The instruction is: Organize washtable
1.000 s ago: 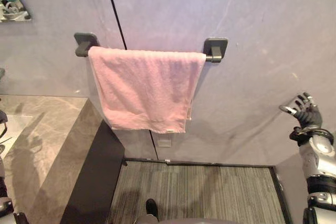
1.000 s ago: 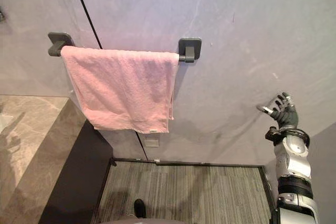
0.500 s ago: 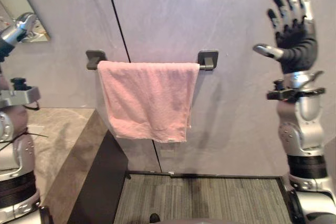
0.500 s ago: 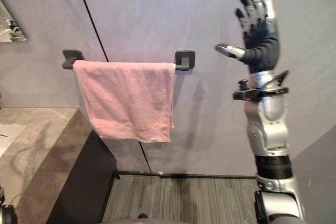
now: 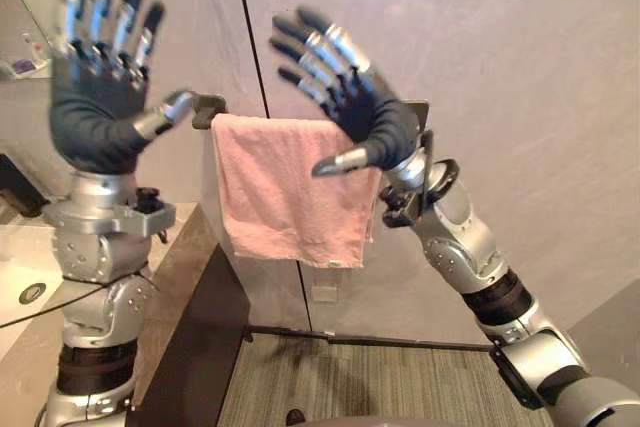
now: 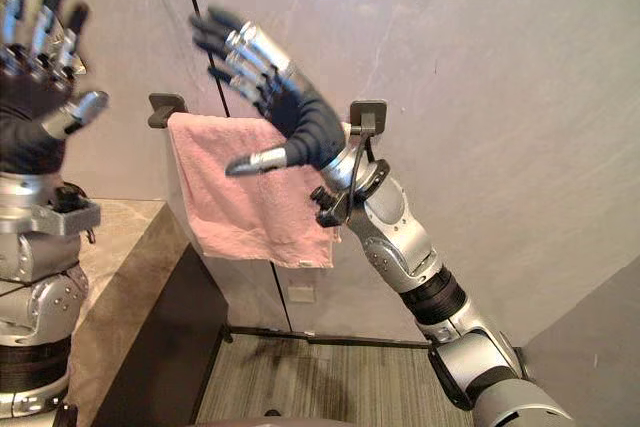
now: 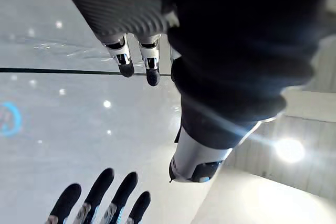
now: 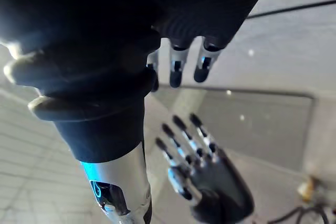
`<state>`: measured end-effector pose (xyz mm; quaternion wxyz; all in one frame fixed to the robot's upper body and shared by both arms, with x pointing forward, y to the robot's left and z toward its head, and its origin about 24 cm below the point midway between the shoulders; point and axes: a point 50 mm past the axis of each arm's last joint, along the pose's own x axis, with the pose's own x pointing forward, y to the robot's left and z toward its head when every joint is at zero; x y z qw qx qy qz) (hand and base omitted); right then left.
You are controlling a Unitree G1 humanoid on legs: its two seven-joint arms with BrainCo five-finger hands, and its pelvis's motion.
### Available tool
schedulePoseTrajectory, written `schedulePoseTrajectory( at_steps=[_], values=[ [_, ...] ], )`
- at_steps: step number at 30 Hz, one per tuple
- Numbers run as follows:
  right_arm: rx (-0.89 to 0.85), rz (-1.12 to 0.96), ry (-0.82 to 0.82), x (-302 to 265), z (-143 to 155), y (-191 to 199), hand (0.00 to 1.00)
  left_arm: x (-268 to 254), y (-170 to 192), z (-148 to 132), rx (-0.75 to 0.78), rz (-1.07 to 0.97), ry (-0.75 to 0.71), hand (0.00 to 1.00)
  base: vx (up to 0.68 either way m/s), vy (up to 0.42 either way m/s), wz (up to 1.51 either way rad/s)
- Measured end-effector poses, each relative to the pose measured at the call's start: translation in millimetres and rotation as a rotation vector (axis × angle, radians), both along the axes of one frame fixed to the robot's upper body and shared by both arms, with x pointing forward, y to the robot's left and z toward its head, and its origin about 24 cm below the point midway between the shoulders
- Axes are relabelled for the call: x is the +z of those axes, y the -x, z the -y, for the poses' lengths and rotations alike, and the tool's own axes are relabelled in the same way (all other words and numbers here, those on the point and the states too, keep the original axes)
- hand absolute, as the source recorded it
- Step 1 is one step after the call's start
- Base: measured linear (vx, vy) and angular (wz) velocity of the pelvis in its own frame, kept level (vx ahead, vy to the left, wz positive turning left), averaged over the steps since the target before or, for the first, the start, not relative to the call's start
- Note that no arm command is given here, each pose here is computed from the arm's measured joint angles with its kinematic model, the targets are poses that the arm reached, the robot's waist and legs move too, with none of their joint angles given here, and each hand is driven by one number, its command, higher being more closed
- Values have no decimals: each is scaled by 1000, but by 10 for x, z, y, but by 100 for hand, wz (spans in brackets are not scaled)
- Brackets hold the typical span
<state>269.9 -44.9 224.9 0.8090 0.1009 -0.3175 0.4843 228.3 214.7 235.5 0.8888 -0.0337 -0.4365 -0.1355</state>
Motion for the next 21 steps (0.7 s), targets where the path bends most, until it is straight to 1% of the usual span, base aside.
schedulePoseTrajectory(
  at_steps=[3, 4, 8, 10, 14, 17, 21],
  values=[
    [14, -67, 113, -253, 17, -26, 0, -248, -63, 39, -52, -124, 19, 0, -2, -6, 8],
    [8, -106, 149, -377, 63, -32, 0, -370, -92, 71, -86, -184, 22, 0, 2, -8, 9],
    [-26, -229, 222, -720, 175, -65, 0, -728, -135, 157, -161, -362, -19, 0, 1, -2, 2],
    [-22, -247, 233, -770, 180, -60, 0, -820, -158, 213, -198, -411, -38, 0, 4, -3, -5],
    [10, -281, 258, -873, 95, -30, 0, -925, -163, 335, -284, -459, -51, 0, 27, -12, -11],
    [11, -326, 259, -967, 39, -59, 0, -1000, -201, 366, -306, -500, -43, 0, 44, -7, -11],
    [3, -325, 259, -927, -59, -143, 0, -1013, -355, 406, -316, -525, -48, 0, 7, 6, -9]
  ],
)
